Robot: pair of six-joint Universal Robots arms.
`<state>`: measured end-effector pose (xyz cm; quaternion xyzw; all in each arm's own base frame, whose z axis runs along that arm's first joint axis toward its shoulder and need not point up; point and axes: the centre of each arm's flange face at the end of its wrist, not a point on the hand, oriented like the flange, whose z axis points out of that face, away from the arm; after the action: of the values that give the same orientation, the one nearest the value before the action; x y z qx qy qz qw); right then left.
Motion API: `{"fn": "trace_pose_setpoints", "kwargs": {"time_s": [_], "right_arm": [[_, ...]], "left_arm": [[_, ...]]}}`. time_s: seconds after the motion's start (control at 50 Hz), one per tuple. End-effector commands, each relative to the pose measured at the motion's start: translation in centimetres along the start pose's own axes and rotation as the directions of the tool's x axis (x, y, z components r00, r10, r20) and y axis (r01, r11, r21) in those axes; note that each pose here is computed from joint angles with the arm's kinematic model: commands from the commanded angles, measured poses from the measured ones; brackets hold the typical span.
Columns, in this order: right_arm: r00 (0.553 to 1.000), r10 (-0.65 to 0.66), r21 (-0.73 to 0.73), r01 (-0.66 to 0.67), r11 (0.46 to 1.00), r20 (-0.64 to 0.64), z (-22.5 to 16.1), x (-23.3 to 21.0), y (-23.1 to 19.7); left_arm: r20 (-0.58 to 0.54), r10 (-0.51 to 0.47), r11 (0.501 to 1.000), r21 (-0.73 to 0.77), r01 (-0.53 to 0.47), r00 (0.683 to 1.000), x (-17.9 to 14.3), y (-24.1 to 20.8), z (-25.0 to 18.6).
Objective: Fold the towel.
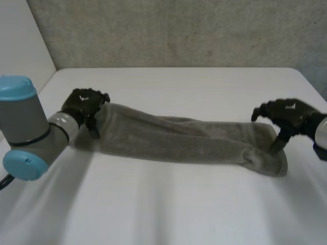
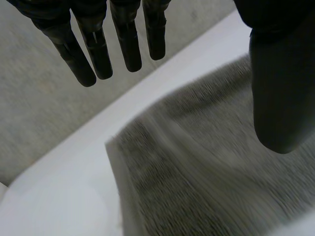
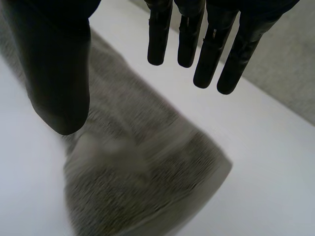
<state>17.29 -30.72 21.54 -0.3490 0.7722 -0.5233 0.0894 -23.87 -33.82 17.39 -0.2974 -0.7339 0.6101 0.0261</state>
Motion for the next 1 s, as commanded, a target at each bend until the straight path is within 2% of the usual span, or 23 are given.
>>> {"fn": "trace_pose_setpoints", "kwargs": {"time_s": [0.02, 0.1, 0.2, 0.46, 0.64, 1.0], "right_arm": [[0.998, -0.009, -0.017, 0.008, 1.000, -0.055, 0.1, -0.9, 4.1], [0.997, 0.000, -0.028, -0.002, 1.000, -0.081, -0.1, -1.5, 5.7], [0.996, 0.004, -0.049, -0.009, 0.999, -0.093, -0.2, -2.0, 6.8], [0.992, -0.038, -0.035, 0.034, 0.999, -0.123, 1.0, -2.1, 8.1], [0.972, -0.083, -0.019, 0.080, 0.997, -0.218, 1.9, -0.2, 7.9], [0.976, -0.101, -0.040, 0.095, 0.995, -0.193, 1.8, -0.7, 8.4]], "left_arm": [[-0.011, 0.062, 0.993, -0.097, -0.063, 0.998, 0.0, 3.6, 0.3], [-0.021, 0.111, 0.986, -0.121, -0.113, 0.994, 0.2, 4.7, 0.7], [-0.018, 0.121, 0.985, -0.121, -0.122, 0.993, 0.2, 5.4, 1.2], [-0.012, 0.124, 0.984, -0.125, -0.124, 0.992, 0.4, 6.8, 2.3], [-0.009, 0.123, 0.984, -0.129, -0.123, 0.992, 0.3, 6.9, 2.3], [-0.004, 0.123, 0.983, -0.133, -0.123, 0.992, 0.3, 6.8, 2.0]]}}
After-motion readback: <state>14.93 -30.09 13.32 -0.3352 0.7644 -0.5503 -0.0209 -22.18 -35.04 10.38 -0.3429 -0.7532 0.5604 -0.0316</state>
